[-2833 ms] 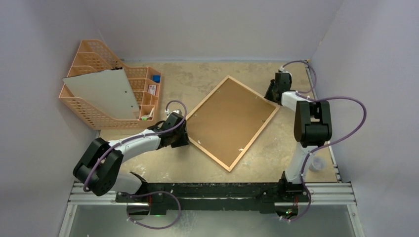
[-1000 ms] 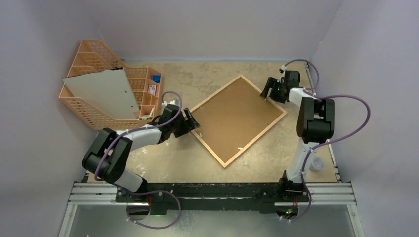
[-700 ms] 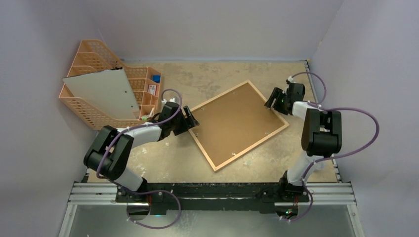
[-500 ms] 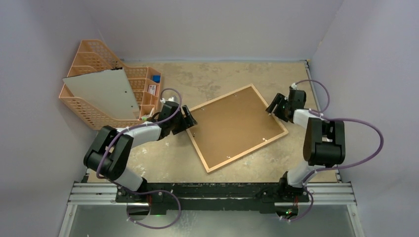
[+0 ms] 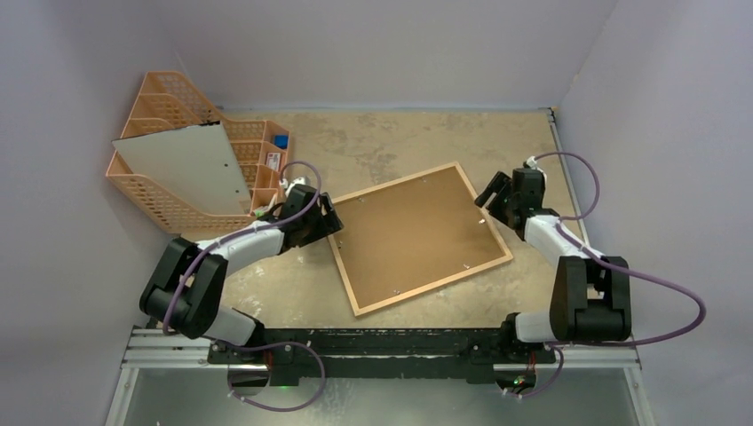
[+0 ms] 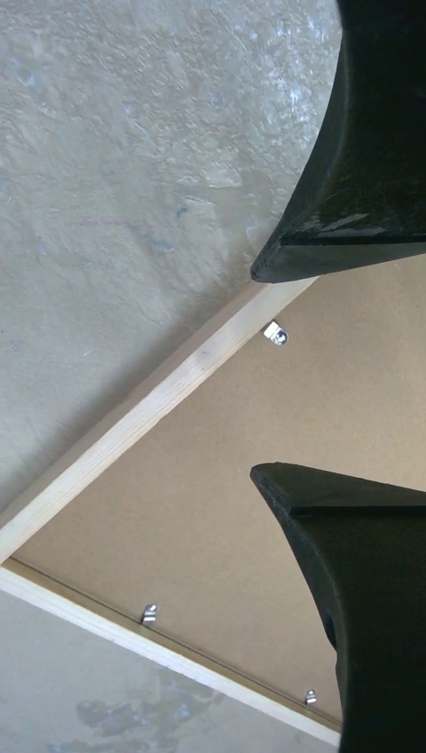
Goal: Put the photo into the frame
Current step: Adjust the photo frame at the center of the board, then install the photo frame at the center of the board.
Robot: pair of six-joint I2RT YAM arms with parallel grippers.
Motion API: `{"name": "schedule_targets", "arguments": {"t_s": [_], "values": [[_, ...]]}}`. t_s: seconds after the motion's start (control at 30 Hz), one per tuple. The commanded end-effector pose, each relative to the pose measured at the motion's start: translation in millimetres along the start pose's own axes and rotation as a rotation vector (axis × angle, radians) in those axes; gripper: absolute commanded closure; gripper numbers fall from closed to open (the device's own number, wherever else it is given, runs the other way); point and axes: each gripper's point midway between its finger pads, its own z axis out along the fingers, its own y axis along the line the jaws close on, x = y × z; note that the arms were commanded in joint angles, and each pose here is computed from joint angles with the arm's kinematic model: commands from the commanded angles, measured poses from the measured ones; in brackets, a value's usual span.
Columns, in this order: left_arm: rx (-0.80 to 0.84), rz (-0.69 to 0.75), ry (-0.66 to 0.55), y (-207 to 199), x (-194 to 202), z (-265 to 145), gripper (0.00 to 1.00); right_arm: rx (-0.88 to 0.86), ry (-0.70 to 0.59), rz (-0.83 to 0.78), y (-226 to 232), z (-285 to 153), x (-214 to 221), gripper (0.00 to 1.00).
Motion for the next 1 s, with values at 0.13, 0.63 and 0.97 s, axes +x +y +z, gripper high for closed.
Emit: {"name": "schedule_targets", "arguments": {"t_s": [0.13,0.63,0.97], "values": [[-0.02,-0.009,-0.088,12.9,-16.3,-18.0,0.33,-0.421,0.066,-0.166,126.4,-32.2,32.2,0.3],[0.035,-0.03,-0.031,10.3,3.1,3.2,0.77,-0.845,0.518,-0.096,286.3,-68.5,218.3,0.64],[0.018,-0.025,-0.046,16.8,3.2,-4.6,0.95,-0.746,0.525,-0.081,298.3,-48.8,264.6,0.71]]}}
